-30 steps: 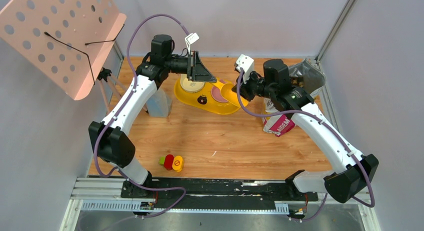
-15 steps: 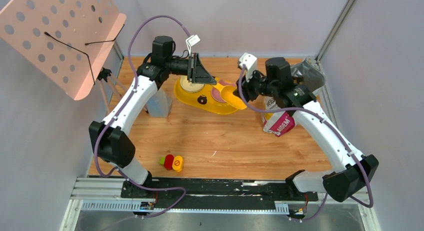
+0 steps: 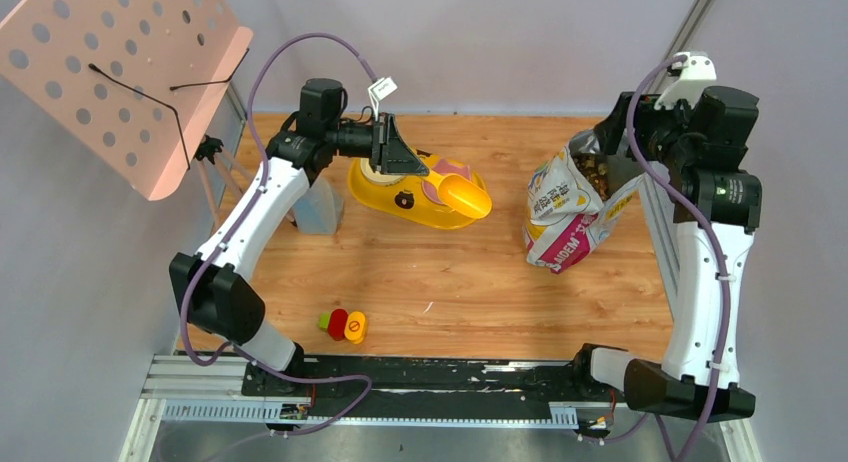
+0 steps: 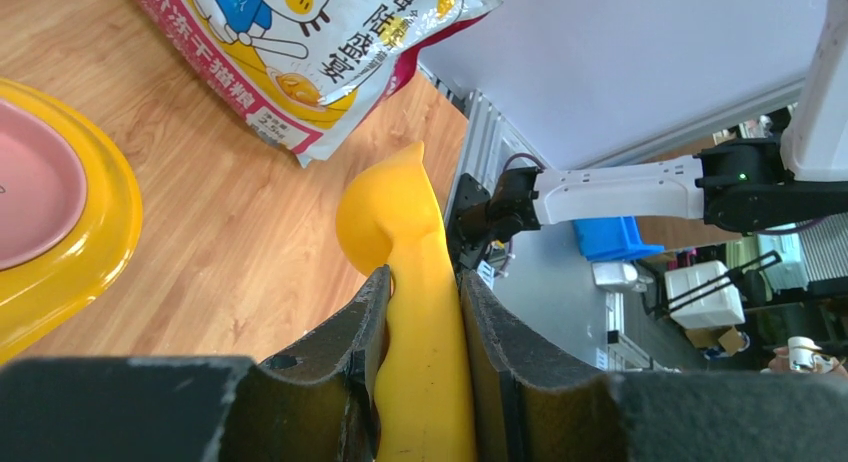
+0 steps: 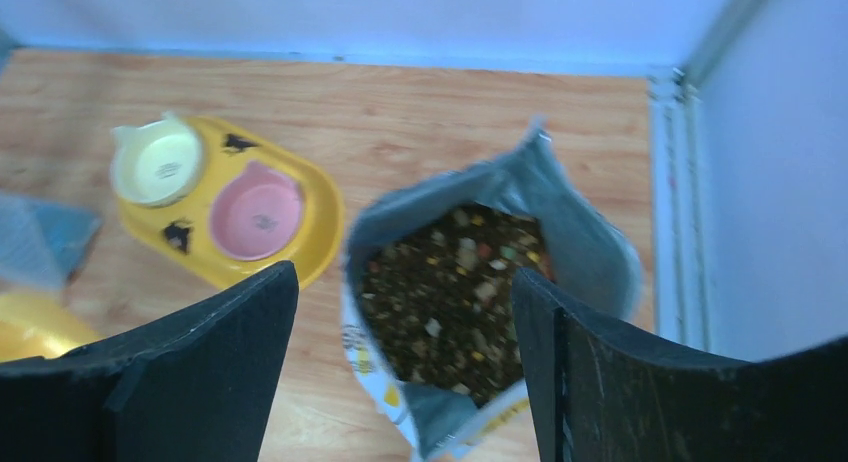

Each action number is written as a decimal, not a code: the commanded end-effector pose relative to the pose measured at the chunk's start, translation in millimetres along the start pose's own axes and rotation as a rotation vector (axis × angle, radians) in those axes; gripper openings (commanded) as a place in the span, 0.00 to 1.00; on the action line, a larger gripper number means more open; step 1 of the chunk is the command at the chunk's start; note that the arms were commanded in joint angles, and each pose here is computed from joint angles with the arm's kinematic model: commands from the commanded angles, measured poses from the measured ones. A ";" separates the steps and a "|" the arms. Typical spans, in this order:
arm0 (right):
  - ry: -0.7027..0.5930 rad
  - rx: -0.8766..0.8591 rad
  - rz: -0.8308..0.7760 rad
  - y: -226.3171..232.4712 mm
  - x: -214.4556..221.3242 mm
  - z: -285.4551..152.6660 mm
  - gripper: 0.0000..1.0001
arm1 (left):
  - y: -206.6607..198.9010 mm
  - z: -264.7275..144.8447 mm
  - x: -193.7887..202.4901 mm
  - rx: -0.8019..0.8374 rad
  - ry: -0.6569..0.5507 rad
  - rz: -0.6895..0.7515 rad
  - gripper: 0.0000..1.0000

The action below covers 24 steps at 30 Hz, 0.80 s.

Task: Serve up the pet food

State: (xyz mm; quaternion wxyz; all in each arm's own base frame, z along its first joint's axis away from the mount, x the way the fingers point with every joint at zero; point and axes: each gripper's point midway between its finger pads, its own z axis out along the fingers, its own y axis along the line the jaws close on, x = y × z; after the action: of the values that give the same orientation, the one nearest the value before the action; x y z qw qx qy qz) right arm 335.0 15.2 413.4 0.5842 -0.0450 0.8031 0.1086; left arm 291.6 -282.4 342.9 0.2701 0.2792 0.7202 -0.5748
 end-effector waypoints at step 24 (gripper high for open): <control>0.413 0.349 0.118 -131.2 103.2 54.1 0.26 | -34.0 -27.8 -14.4 -0.120 -0.044 0.284 0.00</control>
State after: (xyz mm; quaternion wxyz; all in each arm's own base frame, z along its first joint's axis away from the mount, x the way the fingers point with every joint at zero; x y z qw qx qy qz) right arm 364.6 -93.9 265.1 0.3747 0.1068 0.9208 -0.0169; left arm 273.6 -267.6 362.3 0.3336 0.3132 0.7153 -0.5282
